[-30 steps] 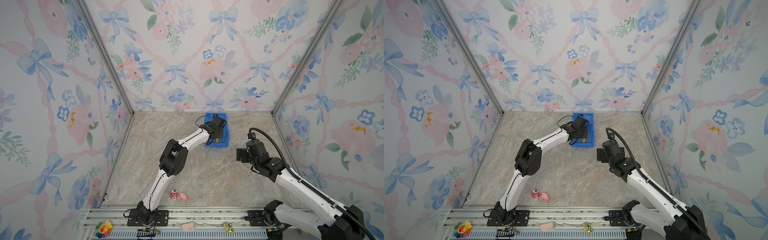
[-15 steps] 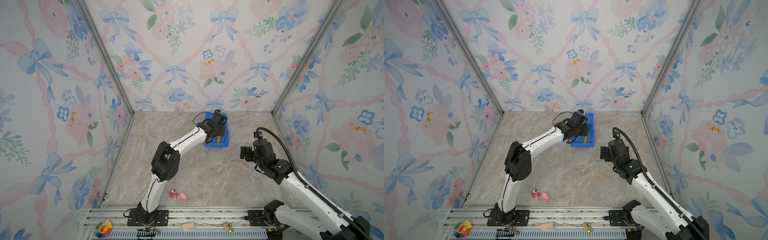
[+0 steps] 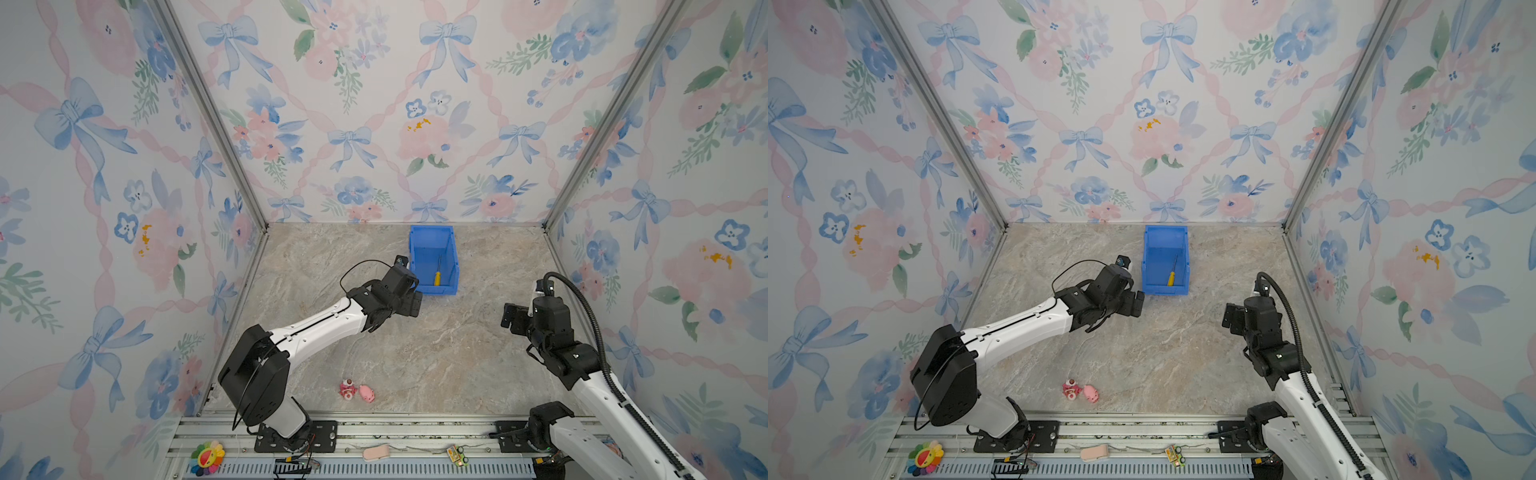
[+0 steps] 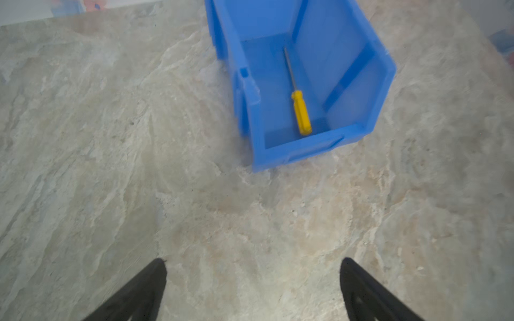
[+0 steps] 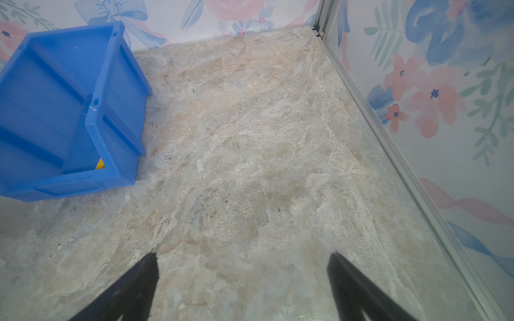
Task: Put the screwdriver in the bin
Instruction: Place the screwdriver in the bin, then reset both arms
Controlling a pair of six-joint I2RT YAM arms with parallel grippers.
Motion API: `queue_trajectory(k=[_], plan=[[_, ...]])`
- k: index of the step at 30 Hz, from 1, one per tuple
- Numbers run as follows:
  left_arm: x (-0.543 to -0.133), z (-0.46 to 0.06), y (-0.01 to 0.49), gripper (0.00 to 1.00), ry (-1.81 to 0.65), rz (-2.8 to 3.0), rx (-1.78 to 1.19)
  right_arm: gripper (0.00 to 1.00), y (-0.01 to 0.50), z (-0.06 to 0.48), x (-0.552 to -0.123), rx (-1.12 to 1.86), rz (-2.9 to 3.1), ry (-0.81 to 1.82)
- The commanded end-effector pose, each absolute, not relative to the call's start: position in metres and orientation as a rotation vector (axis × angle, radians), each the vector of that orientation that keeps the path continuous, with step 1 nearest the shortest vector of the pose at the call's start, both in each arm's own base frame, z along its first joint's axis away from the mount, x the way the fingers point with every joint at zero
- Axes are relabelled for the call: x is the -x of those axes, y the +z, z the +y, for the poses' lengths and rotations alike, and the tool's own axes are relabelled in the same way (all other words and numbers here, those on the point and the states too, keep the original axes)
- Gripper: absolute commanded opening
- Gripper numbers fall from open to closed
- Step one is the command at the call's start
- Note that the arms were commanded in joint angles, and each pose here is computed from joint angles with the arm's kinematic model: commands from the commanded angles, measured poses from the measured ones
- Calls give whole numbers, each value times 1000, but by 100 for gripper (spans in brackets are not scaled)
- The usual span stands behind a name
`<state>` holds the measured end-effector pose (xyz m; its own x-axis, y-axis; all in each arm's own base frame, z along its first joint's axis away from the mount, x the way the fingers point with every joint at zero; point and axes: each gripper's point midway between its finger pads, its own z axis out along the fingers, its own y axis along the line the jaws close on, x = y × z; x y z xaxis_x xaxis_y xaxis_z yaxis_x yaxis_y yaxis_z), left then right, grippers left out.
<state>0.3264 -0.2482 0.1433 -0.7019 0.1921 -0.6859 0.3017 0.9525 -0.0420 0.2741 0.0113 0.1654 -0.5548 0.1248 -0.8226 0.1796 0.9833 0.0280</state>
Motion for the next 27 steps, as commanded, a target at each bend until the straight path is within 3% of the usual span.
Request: queue_trajectory(k=[1, 12, 18, 23, 27], plan=[[-325, -218, 154, 98, -133, 2297, -298, 97, 155, 4, -271, -182, 2165, -125], [-325, -57, 143, 98, 175, 2194, 167, 97, 116, 1, -279, -23, 2204, -180], [-324, -27, 130, 98, 352, 2183, 181, 97, 96, 3, -288, -13, 2221, -186], [-316, -19, 93, 98, 468, 2207, 6, 97, 98, 0, -293, -48, 2179, -203], [-311, -17, 88, 98, 389, 2141, -11, 97, 105, -1, -306, -72, 2115, -216]])
